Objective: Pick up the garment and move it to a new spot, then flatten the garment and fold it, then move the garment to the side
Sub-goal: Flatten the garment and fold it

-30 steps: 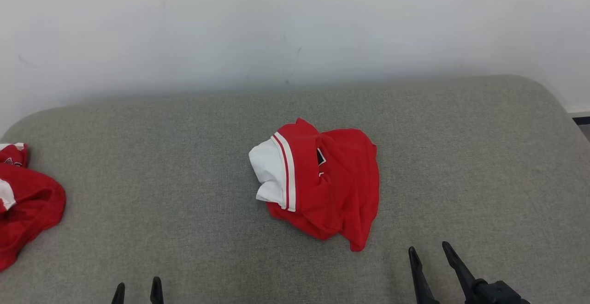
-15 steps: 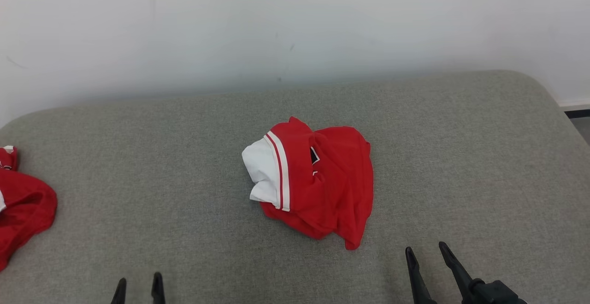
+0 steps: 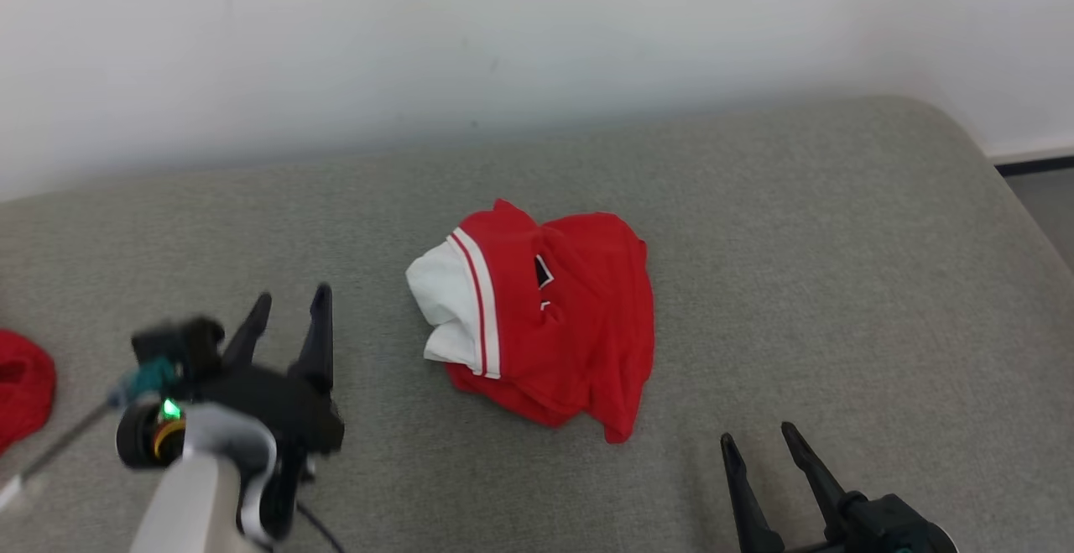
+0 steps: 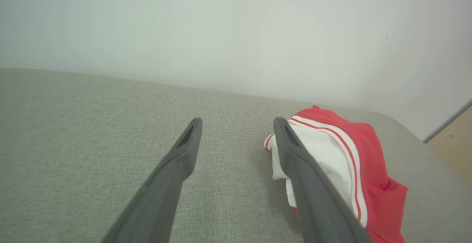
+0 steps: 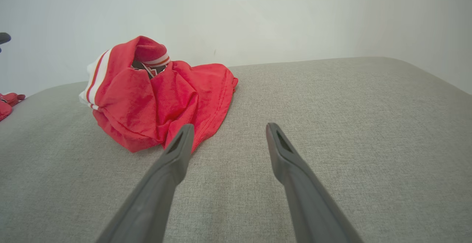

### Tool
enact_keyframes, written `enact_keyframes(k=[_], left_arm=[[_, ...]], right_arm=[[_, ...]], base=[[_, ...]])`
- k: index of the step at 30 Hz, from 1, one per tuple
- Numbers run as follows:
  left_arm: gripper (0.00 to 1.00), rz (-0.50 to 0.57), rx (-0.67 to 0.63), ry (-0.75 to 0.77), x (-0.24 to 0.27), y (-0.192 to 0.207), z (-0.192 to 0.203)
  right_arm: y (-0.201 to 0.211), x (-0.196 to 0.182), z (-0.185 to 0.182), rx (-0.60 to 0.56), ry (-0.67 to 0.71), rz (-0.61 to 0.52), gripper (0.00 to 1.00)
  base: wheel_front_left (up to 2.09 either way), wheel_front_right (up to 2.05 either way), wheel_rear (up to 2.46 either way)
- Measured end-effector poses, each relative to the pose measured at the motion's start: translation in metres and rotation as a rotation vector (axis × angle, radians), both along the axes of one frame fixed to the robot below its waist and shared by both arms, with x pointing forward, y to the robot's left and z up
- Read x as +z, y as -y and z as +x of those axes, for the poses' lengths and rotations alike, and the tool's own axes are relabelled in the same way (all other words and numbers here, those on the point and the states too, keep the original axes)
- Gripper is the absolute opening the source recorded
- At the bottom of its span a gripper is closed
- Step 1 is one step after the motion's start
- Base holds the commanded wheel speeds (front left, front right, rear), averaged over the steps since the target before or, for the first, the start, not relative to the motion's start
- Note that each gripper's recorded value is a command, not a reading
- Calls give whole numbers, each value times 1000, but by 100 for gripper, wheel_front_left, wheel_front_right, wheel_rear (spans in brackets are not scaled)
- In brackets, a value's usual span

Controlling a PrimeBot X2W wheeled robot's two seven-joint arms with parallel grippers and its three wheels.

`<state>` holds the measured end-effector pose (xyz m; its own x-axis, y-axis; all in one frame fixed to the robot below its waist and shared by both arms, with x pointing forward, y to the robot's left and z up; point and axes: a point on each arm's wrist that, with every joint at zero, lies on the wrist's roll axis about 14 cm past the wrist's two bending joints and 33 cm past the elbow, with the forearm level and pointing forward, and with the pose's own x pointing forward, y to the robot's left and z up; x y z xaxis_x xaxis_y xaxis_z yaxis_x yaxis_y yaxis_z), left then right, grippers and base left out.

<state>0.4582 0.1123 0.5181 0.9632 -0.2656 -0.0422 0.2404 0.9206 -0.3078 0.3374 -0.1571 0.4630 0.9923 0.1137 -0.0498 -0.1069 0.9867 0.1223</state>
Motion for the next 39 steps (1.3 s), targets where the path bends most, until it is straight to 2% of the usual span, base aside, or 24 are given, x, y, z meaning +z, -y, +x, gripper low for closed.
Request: enact_keyframes(k=[5, 13, 17, 26, 31, 32, 33, 39], left_arm=[[100, -1, -80, -83, 18, 32, 45], [100, 15, -241, -313, -3, 83, 81], [100, 95, -341, -481, -36, 107, 83], [100, 213, -442, -628, -61, 131, 74], [100, 254, -474, -642, -61, 139, 67], [47, 259, -483, -644, -61, 142, 64], [0, 262, -496, -637, -59, 145, 62], [0, 274, -484, -519, -41, 149, 70]], right_arm=[[6, 0, 2, -18, -2, -8, 100], [29, -13, 1, -91, -52, -32, 100], [40, -21, 0, -125, -82, -46, 100], [48, -28, -8, -150, -115, -63, 100], [47, -26, -7, -147, -107, -69, 100], [47, -26, -7, -145, -107, -72, 100], [46, -26, -7, -144, -105, -72, 100], [42, -25, -6, -130, -102, -69, 100]], base=[[0, 0, 0], [0, 0, 0], [0, 0, 0], [0, 0, 0], [0, 0, 0], [0, 0, 0], [0, 0, 0], [0, 0, 0]])
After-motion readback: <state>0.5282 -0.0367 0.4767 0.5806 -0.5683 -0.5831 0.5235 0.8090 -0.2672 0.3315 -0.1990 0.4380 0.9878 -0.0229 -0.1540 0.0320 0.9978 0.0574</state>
